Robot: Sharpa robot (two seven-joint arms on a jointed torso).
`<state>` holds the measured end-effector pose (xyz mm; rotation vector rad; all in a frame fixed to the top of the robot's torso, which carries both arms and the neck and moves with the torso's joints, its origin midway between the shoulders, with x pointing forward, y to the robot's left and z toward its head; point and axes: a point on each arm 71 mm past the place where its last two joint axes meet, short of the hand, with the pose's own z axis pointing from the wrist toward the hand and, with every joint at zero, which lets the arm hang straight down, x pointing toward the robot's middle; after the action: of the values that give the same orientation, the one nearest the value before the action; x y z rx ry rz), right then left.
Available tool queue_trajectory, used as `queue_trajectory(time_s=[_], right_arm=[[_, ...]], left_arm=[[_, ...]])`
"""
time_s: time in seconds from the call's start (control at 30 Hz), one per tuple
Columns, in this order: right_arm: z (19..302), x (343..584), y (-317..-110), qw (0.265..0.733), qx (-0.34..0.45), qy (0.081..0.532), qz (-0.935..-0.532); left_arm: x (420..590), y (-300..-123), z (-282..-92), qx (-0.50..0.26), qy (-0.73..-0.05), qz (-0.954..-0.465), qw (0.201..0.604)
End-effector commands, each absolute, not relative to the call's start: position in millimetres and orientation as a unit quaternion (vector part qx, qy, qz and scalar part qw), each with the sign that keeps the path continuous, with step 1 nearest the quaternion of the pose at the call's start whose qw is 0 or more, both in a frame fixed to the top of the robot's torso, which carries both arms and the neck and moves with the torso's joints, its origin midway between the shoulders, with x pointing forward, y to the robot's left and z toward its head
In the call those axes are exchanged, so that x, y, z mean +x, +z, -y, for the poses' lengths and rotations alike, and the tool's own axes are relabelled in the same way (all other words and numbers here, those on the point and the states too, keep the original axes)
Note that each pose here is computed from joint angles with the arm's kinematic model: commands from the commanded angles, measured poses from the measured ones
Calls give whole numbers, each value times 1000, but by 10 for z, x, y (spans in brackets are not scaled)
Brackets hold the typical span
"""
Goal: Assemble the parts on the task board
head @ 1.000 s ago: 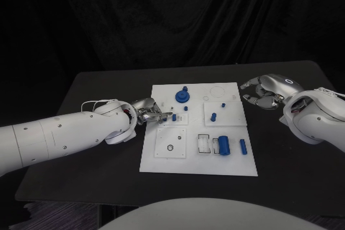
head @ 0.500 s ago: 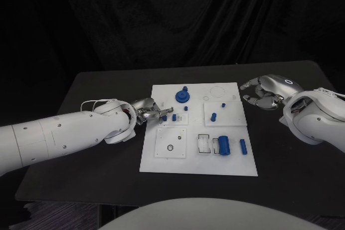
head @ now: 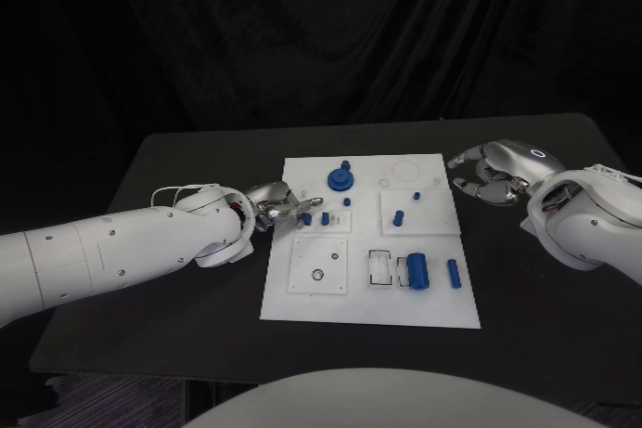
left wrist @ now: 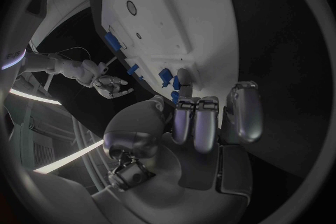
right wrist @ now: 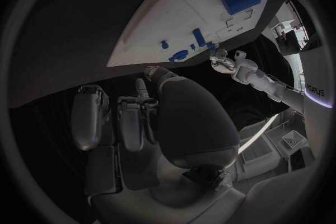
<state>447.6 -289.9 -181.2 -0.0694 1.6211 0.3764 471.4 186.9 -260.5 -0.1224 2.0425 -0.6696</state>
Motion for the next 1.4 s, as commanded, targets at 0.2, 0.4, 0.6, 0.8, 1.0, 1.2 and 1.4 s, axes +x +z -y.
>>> queue_trajectory(time_s=[0.2,0.4,0.6,0.8,1.0,1.2,1.4], right_arm=[[2908,4467,-1830,669,-28,160,-725],[2911,4465,-1832,668,-27,160,-726],[2912,4464,-1833,668,-27,159,-726],[2913,4464,-1834,668,-27,159,-726],[2915,4465,-1835,668,-27,158,-727],[2917,4465,-1839,667,-27,158,-728],[2920,4464,-1847,665,-27,156,-730]], left_arm=[[4716,-2590,-1849,-51,-285,-825,485],[4722,-2579,-1841,-53,-288,-821,491],[4729,-2562,-1830,-53,-294,-813,499],[4731,-2546,-1815,-52,-302,-806,506],[4728,-2545,-1809,-51,-303,-806,505],[4727,-2559,-1831,-53,-296,-812,500],[4727,-2575,-1857,-55,-286,-819,494]])
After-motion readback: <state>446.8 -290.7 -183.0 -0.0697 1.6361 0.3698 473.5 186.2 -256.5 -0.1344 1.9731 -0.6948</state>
